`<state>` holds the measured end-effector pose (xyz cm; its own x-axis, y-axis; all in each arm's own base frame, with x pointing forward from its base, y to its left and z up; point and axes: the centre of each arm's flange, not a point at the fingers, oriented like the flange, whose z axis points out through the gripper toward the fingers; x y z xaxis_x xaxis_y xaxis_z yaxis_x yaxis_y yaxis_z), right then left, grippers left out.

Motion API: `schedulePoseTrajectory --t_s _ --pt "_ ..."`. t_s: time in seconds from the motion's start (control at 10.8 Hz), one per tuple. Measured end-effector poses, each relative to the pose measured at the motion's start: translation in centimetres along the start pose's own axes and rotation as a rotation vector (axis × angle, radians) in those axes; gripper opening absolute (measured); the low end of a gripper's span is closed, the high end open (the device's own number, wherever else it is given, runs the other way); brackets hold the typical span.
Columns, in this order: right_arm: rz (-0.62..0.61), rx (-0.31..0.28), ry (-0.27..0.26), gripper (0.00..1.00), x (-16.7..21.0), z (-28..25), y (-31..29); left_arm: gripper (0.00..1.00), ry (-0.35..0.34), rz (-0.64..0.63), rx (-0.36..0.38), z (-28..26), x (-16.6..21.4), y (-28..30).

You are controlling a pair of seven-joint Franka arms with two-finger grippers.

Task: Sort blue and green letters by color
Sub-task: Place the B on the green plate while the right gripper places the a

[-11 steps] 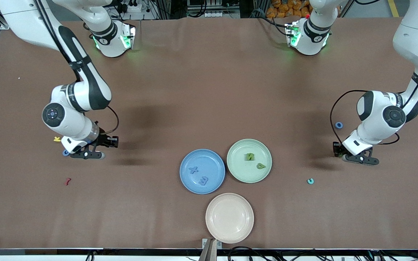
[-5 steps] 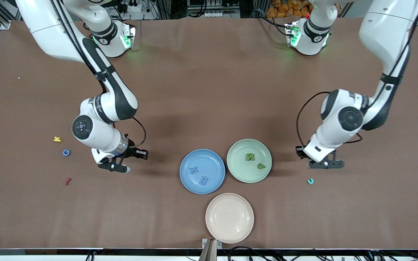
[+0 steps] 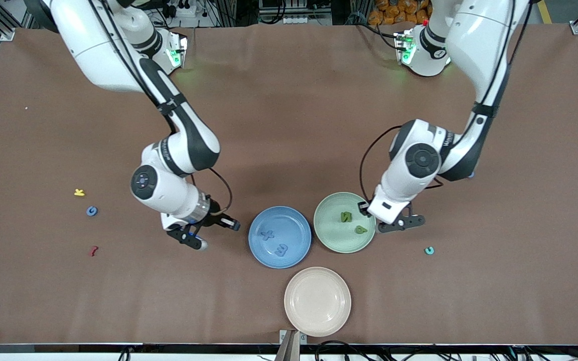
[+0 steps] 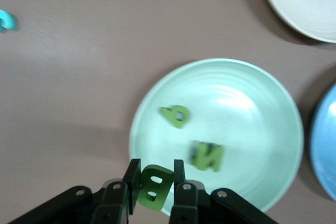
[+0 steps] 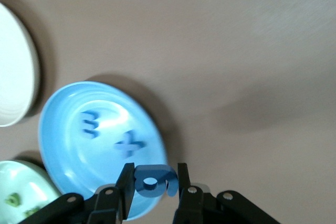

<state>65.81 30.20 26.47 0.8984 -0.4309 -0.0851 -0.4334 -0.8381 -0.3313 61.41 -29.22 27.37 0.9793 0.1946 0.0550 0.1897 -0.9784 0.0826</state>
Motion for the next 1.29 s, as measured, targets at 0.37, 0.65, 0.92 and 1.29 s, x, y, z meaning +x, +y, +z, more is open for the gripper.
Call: schedulePoseTrajectory --t_s 0.37,0.65,0.92,1.29 --pt "0.193 0.096 0.057 0.37 -1.8 2.0 -3.9 0.45 -0.014 -0.056 -0.020 1.3 -0.2 2.2" --pt "0.264 0.131 0.069 0.51 -3.3 3.0 -5.4 0.85 -0.011 -0.046 0.003 1.3 0.6 1.0" --pt "0.190 0.108 0.086 0.89 -1.9 2.8 -4.4 1.00 -0.042 0.040 0.054 1.3 2.4 -2.5" --pt "-0.028 -0.039 0.025 1.00 5.1 1.0 2.8 1.00 -0.051 0.101 0.128 0.8 6.6 -11.8"
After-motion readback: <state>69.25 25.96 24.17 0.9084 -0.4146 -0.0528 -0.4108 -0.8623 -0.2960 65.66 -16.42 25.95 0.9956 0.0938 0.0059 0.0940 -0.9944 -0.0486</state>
